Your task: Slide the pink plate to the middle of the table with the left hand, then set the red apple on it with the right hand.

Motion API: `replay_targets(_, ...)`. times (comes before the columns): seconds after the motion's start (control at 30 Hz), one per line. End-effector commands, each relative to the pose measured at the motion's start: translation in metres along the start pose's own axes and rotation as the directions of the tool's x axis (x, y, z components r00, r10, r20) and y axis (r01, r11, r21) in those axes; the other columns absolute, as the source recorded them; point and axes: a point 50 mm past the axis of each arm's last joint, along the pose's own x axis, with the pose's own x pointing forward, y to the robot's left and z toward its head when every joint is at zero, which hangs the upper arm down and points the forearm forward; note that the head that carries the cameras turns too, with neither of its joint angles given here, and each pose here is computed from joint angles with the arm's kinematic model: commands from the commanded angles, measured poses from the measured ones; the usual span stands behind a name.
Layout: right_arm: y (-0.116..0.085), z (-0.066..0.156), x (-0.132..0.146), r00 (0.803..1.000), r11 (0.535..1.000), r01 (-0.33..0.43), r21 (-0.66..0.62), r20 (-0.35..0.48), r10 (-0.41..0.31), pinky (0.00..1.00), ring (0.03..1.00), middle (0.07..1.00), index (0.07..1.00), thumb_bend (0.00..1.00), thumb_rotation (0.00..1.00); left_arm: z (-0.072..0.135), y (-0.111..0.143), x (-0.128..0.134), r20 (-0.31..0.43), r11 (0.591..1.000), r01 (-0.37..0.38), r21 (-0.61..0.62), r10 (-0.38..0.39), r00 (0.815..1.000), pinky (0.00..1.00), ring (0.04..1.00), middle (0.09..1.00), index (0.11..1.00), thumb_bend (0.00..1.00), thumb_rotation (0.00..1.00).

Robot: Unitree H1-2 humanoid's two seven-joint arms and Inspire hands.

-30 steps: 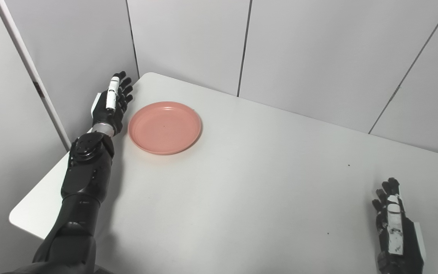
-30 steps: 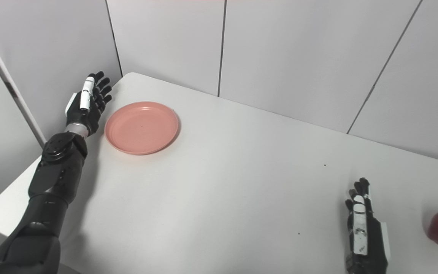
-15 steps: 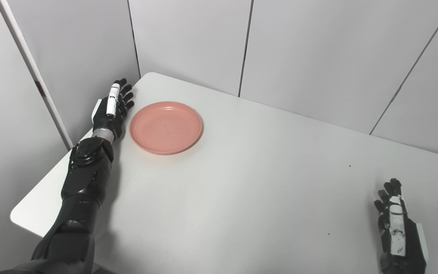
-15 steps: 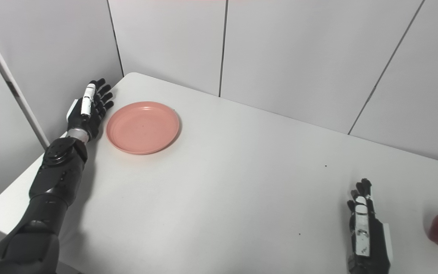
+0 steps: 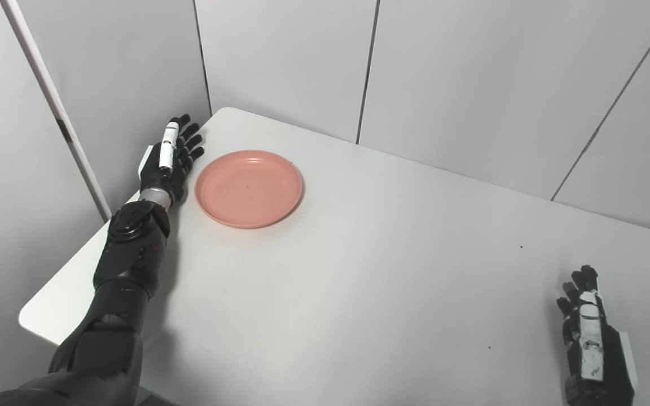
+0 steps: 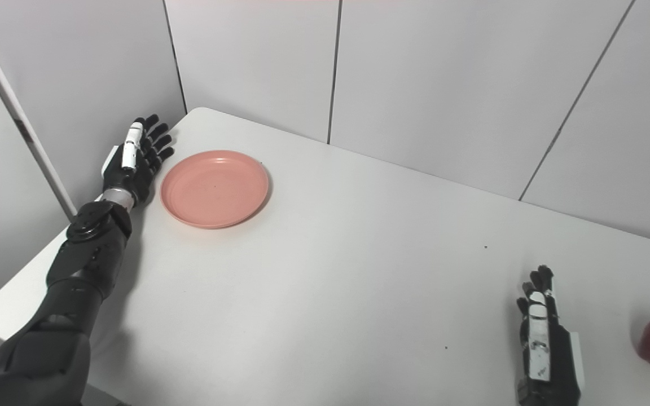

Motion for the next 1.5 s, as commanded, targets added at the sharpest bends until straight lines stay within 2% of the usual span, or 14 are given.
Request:
replay_targets(0.0,0.001,0.016,0.007,0.998,1.000,-0.010,-0.004,0.056,0.010,1.00,1.000,1.000,1.000,0.12,1.00,-0.004,-0.008,0.004,-0.022,1.000,0.027,0.005,-0.027,0.999,0.92,0.917,0.916,0.896,0.31,1.00)
replay_targets(0.3,0.003,0.017,0.007,0.997,1.000,-0.009,-0.001,0.074,0.009,1.00,1.000,1.000,1.000,0.11,1.00,-0.014,-0.031,0.001,-0.038,0.993,0.118,0.006,-0.117,0.992,0.91,0.913,0.911,0.894,0.34,1.00)
replay_targets(0.5,0.005,0.017,0.007,0.998,1.000,-0.009,-0.003,0.067,0.009,1.00,1.000,1.000,1.000,0.11,1.00,-0.019,-0.050,-0.006,-0.053,0.985,0.171,0.005,-0.171,0.984,0.90,0.912,0.912,0.895,0.33,1.00)
replay_targets(0.83,0.007,0.018,0.006,0.998,1.000,-0.005,-0.009,0.057,0.005,1.00,1.000,1.000,1.000,0.11,1.00,-0.020,-0.078,-0.017,-0.071,0.974,0.225,0.003,-0.224,0.972,0.92,0.921,0.916,0.894,0.29,1.00)
replay_targets(1.0,0.008,0.018,0.006,0.998,1.000,-0.008,-0.016,0.066,0.009,1.00,1.000,1.000,1.000,0.09,1.00,-0.021,-0.086,-0.019,-0.093,0.969,0.247,-0.017,-0.247,0.964,0.93,0.931,0.926,0.910,0.29,1.00)
replay_targets(1.3,0.011,0.018,0.005,0.998,1.000,0.004,-0.009,0.063,-0.003,1.00,1.000,1.000,1.000,0.12,1.00,-0.027,-0.108,-0.021,-0.098,0.953,0.302,-0.020,-0.303,0.948,0.95,0.930,0.926,0.912,0.30,1.00)
replay_targets(1.47,0.012,0.017,0.005,0.998,1.000,0.003,-0.006,0.063,-0.003,1.00,1.000,1.000,1.000,0.12,1.00,-0.030,-0.119,-0.021,-0.107,0.947,0.319,-0.029,-0.320,0.941,0.93,0.918,0.913,0.896,0.30,1.00)
